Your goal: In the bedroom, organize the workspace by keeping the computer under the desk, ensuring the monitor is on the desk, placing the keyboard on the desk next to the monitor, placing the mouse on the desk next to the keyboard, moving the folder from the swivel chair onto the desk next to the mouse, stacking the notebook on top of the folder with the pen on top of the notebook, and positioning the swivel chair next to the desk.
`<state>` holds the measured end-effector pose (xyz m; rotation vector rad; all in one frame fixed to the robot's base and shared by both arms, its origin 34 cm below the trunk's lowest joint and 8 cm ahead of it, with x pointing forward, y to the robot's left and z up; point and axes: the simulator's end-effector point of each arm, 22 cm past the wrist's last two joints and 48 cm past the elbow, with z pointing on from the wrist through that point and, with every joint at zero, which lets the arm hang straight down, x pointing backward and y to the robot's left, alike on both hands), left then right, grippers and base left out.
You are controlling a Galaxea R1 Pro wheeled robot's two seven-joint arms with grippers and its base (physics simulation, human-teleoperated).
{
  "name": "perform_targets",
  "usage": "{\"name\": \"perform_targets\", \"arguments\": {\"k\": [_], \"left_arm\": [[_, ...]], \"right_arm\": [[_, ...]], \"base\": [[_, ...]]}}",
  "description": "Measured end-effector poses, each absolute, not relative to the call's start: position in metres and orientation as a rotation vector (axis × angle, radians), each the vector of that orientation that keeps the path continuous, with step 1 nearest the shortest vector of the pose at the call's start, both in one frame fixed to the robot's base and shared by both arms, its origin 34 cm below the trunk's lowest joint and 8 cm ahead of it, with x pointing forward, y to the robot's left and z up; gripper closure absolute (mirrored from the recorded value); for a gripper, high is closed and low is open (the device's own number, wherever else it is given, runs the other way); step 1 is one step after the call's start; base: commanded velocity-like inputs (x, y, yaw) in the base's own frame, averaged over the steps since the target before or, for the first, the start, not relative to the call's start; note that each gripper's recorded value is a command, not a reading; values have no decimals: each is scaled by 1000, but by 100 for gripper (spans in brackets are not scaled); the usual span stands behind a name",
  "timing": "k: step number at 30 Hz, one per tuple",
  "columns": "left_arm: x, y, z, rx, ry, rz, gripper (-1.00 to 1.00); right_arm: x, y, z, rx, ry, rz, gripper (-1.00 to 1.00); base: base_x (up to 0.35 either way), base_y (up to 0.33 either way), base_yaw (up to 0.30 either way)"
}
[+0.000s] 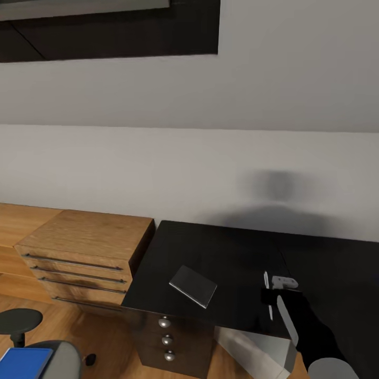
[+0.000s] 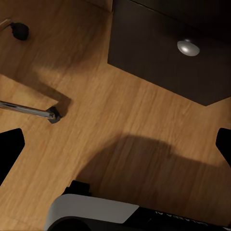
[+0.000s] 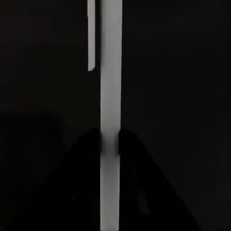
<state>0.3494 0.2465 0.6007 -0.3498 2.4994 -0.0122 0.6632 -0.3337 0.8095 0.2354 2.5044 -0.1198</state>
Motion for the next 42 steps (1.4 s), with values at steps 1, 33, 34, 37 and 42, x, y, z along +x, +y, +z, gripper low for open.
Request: {"name": "perform_targets", "arguments": {"k": [1,33,34,37,42], "left_arm": [[350,246,600,-350,2500,-14,-100],[356,243,560,-354,2497,-17,-100],[356,243,560,-354,2497,-17,-100],[356,243,560,-354,2497,-18,-100],[356,243,560,-353,2497,-18,-100]], "right_arm": [[663,-336,807,236,2504,-123,100],[670,-341,766,239,2486,-132,100],[670,-341,766,239,2486,-132,100],[670,-341,766,239,2486,-133,100],[670,-341,766,239,2486,-133,100]], "base": [[0,0,0],[0,0,0],[0,0,0],[0,0,0],[0,0,0]]}}
